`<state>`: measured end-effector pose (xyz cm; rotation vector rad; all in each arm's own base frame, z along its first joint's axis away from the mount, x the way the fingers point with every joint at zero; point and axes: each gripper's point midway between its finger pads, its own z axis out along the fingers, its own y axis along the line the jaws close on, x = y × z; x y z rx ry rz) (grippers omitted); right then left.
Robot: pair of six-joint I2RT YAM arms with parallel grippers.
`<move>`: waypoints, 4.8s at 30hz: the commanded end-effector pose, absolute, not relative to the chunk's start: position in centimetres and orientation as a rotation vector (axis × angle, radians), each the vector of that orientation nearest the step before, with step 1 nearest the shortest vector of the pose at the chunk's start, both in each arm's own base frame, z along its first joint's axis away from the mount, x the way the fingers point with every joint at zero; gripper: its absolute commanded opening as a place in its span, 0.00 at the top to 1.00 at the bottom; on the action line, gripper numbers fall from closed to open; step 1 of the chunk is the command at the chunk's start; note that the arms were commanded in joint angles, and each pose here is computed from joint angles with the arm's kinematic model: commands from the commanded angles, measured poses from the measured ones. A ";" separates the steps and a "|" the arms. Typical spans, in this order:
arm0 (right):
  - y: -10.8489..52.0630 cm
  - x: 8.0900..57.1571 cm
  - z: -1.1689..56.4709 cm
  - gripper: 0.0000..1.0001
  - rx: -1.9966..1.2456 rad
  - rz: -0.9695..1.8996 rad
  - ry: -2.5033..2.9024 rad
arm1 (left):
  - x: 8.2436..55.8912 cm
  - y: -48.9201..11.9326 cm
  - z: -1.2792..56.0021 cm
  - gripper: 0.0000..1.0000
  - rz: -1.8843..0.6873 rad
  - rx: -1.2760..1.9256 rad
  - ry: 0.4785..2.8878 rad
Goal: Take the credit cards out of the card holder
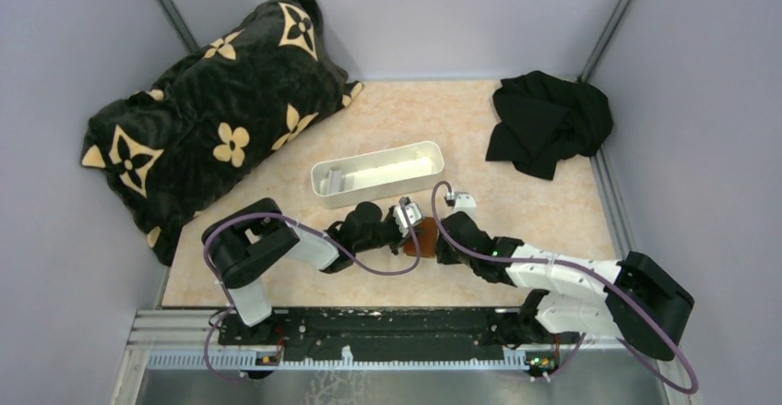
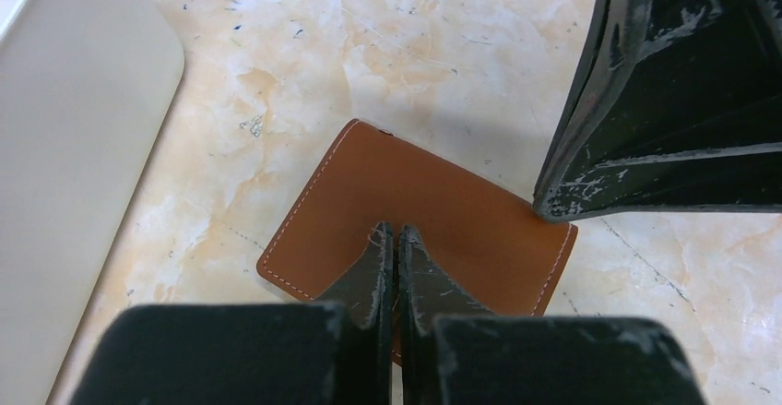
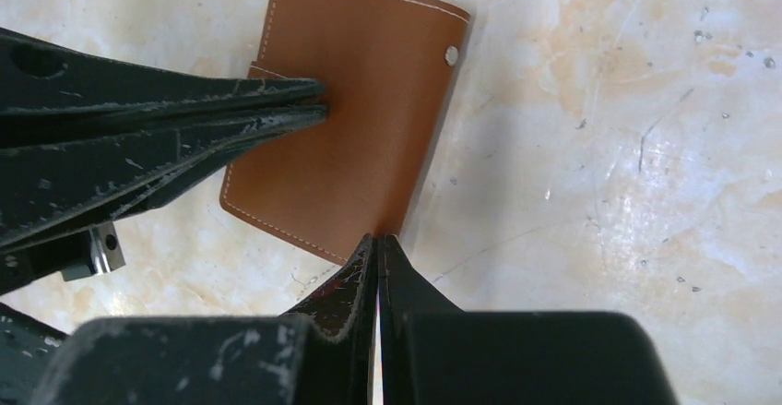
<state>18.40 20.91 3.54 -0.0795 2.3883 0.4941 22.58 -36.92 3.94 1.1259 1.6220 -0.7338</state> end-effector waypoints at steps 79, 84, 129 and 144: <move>27.7 21.0 6.2 0.46 -0.313 0.292 2.359 | 22.3 -26.2 4.5 0.00 -0.445 0.603 2.043; 27.7 19.7 5.1 0.46 -0.331 0.315 2.345 | 22.4 -25.6 4.8 0.00 -0.435 0.551 2.046; 26.3 18.8 3.7 0.51 -0.569 -0.098 2.243 | 22.9 -17.0 11.1 0.01 -0.461 -0.154 1.853; 25.2 17.6 1.5 1.00 -0.559 -0.266 2.284 | 23.0 -17.6 10.8 0.01 -0.464 -0.121 1.859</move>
